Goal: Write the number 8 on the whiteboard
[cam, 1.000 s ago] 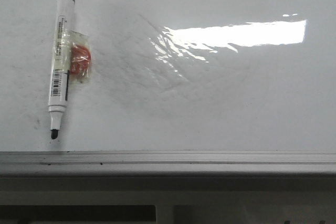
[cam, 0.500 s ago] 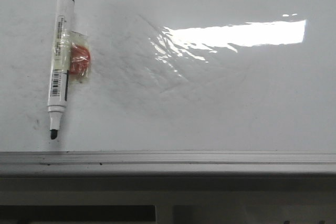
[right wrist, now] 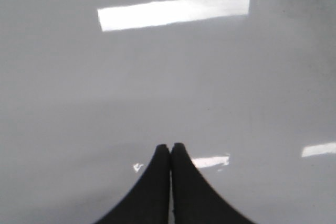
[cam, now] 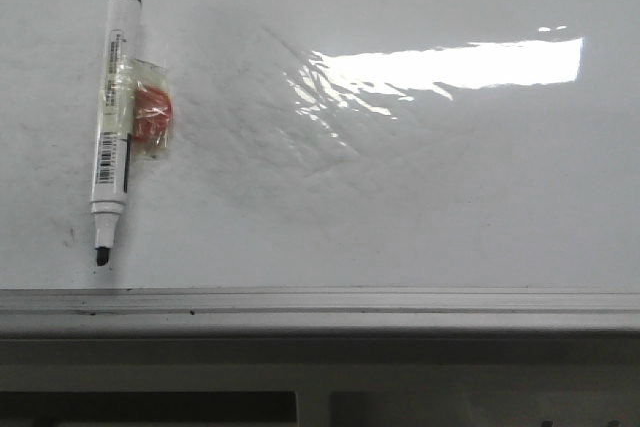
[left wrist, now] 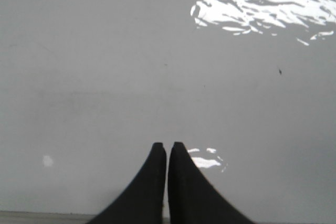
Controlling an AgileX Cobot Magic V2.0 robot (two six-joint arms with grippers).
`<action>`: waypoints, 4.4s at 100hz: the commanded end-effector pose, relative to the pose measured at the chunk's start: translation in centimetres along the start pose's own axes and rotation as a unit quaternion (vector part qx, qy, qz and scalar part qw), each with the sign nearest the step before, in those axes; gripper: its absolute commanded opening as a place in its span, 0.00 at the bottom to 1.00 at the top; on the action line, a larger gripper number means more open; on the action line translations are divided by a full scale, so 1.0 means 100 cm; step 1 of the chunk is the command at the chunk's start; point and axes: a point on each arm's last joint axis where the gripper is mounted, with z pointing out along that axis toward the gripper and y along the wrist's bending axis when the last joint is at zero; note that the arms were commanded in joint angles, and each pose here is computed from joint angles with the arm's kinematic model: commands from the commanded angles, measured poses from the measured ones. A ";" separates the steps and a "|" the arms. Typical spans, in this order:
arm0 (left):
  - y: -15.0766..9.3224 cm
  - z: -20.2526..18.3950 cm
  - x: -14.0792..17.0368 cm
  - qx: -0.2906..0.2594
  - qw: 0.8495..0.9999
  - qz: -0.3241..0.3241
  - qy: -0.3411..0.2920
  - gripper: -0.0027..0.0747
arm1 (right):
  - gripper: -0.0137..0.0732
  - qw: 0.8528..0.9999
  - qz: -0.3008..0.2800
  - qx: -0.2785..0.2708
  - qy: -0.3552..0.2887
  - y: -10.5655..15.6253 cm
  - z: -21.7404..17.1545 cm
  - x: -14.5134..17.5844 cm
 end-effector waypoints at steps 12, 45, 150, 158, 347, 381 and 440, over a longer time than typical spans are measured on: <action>0.001 0.000 0.003 0.002 0.999 -0.006 -0.045 0.01 | 0.08 0.996 -0.002 -0.002 -0.084 0.000 -0.002 -0.011; 0.001 0.000 0.002 0.002 0.999 -0.006 -0.047 0.01 | 0.08 0.997 -0.002 -0.002 -0.080 0.000 -0.002 -0.010; -0.004 0.008 -0.070 0.004 0.997 -0.028 -0.072 0.37 | 0.08 1.000 0.005 -0.023 0.021 0.004 0.006 -0.072; -0.004 0.010 -0.072 0.003 0.996 -0.036 -0.080 0.61 | 0.08 1.000 0.005 -0.023 0.017 0.004 0.007 -0.072; -0.158 0.074 -0.025 0.376 0.924 0.052 0.042 0.01 | 0.10 0.953 -0.063 -0.267 0.127 0.056 0.022 -0.097; -0.175 0.059 -0.033 0.478 0.852 0.201 -0.072 0.01 | 0.54 0.846 -0.141 -0.488 0.163 0.158 0.016 -0.145; -0.176 0.058 -0.039 0.477 0.840 0.228 -0.123 0.01 | 0.41 0.825 -0.163 -0.503 0.199 0.215 0.033 -0.145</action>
